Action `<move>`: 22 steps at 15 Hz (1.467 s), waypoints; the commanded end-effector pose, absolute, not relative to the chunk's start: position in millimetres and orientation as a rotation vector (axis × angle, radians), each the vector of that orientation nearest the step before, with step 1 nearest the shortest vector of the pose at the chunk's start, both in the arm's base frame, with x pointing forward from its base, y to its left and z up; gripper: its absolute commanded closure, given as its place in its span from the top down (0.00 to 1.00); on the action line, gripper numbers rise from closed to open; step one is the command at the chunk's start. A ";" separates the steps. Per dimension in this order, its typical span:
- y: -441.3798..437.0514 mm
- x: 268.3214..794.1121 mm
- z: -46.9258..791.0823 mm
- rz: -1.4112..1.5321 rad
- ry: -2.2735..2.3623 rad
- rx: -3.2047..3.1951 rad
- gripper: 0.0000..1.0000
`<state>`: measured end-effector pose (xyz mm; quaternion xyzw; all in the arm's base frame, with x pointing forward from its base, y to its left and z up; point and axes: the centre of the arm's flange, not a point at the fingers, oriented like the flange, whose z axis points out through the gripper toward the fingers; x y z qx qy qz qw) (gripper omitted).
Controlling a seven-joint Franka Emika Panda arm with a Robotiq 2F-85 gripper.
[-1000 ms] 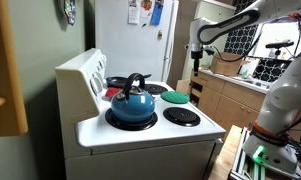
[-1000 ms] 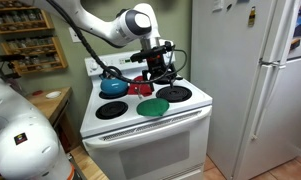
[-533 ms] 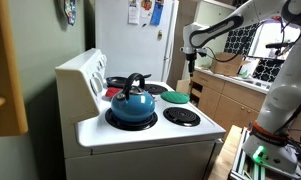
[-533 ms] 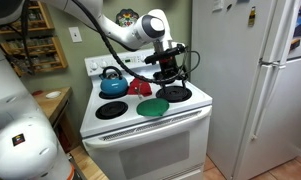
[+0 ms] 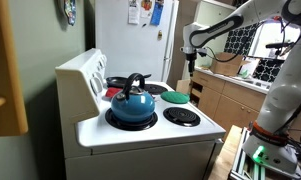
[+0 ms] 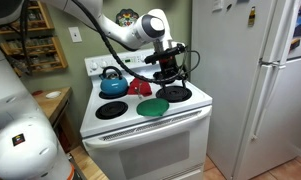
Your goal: Move the pot to the front right stove plate
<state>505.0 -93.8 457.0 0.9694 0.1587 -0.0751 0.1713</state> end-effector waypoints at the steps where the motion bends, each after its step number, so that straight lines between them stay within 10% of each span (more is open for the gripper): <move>1: -93.8 505.0 457.0 -0.213 0.451 2.752 1.00; 22: 16.5 614.8 379.4 0.080 1.192 2.616 1.00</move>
